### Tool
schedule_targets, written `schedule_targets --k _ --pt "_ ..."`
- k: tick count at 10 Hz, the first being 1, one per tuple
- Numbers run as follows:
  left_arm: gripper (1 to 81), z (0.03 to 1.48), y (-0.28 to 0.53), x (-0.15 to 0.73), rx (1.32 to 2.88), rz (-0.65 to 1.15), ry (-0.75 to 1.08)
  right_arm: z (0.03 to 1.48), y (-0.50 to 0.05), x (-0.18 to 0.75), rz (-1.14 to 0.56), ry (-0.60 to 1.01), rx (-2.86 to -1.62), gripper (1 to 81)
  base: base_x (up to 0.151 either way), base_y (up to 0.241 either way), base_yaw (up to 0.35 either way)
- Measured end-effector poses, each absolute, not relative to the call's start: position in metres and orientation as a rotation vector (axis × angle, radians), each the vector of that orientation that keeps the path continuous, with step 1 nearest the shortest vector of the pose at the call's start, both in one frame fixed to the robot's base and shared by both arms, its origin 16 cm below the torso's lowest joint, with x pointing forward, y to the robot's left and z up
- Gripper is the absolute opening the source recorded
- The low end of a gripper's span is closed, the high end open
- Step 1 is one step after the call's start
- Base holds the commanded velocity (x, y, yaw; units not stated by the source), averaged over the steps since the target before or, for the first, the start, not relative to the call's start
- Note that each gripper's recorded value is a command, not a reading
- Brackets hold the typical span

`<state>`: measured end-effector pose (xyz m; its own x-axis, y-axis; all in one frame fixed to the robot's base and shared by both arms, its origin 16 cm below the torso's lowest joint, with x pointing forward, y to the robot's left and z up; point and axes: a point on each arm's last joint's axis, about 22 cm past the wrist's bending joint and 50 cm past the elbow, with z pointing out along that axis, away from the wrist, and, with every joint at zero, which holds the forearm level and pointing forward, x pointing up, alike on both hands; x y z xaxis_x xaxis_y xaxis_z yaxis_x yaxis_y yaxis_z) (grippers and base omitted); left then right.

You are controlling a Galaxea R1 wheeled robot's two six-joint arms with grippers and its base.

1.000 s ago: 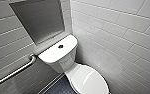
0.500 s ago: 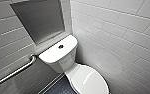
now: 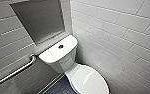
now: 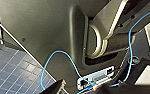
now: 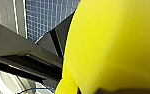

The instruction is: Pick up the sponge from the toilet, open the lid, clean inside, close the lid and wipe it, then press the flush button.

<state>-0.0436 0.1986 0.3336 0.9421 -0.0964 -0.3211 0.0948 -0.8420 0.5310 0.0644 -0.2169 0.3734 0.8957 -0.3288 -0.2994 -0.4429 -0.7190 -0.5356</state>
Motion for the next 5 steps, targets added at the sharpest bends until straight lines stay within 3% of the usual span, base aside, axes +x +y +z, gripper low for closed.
schedule_targets --k 2,5 --pt "81.1 0.332 0.197 -0.046 2.534 -0.458 -0.002 0.384 -0.272 0.126 0.159 0.51 -2.473 1.0 0.0 0.0 0.0" --pt "81.1 0.326 0.197 -0.048 2.548 -0.465 -0.007 0.38 -0.303 0.257 -0.07 0.508 -2.477 1.0 0.0 0.0 0.0"
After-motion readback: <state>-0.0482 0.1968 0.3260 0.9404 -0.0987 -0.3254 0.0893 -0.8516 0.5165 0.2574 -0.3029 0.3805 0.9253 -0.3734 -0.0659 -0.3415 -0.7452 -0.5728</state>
